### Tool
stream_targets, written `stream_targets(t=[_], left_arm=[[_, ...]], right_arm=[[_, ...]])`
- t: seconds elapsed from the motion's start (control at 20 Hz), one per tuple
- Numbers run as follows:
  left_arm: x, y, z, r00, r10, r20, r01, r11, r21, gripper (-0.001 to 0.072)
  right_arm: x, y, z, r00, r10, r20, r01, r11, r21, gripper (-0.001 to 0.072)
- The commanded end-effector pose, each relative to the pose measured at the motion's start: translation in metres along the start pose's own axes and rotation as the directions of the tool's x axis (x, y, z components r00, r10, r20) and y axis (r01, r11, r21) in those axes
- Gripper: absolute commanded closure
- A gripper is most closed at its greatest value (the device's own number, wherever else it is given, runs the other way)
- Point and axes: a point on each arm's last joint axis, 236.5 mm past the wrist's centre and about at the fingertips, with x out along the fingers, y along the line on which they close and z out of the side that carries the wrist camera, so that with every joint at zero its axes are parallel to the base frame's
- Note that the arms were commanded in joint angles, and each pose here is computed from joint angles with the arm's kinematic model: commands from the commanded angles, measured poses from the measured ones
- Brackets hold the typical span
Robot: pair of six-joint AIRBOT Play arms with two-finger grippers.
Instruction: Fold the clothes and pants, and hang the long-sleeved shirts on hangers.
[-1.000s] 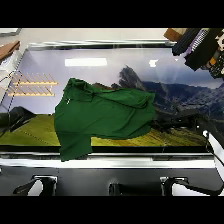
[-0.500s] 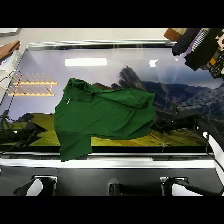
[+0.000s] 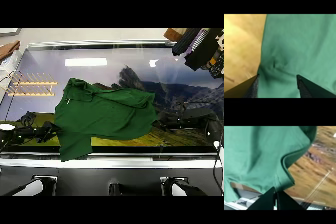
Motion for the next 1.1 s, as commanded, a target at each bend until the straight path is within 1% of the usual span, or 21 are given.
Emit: stream_targets(t=[0.0,0.1,0.3,0.45,0.65,0.85,1.05], left_arm=[[0.007,0.005,0.018,0.999,0.014,0.045,-0.015,0.999,0.028,0.0206],[0.0,0.007,0.024,0.998,0.024,0.051,-0.027,0.999,0.045,0.0206],[-0.015,-0.008,0.028,1.0,0.005,0.017,-0.007,0.994,0.11,0.0206],[-0.018,-0.011,0.029,1.0,0.0,0.01,-0.001,0.992,0.124,0.0207],[-0.013,-0.007,0.03,1.0,0.006,0.004,-0.006,0.994,0.111,0.0207],[-0.001,0.003,0.022,0.998,0.009,-0.054,-0.004,0.997,0.077,0.0207],[0.005,0.005,0.019,0.997,0.01,-0.072,-0.005,0.998,0.07,0.0208]], right_arm=[[-0.014,0.014,-0.005,1.0,0.017,0.019,-0.017,1.0,-0.012,0.0684],[-0.019,0.017,-0.005,0.999,0.02,0.035,-0.019,1.0,-0.017,0.0684],[-0.022,0.02,-0.006,0.999,0.02,0.042,-0.02,1.0,-0.007,0.0684],[-0.022,0.019,-0.008,0.999,0.016,0.035,-0.016,1.0,-0.006,0.0684],[-0.022,0.019,-0.008,0.999,0.016,0.036,-0.016,1.0,-0.001,0.0684],[-0.022,0.019,-0.008,0.999,0.017,0.036,-0.017,1.0,0.002,0.0684],[-0.022,0.019,-0.008,0.999,0.018,0.035,-0.018,1.0,0.002,0.0684]])
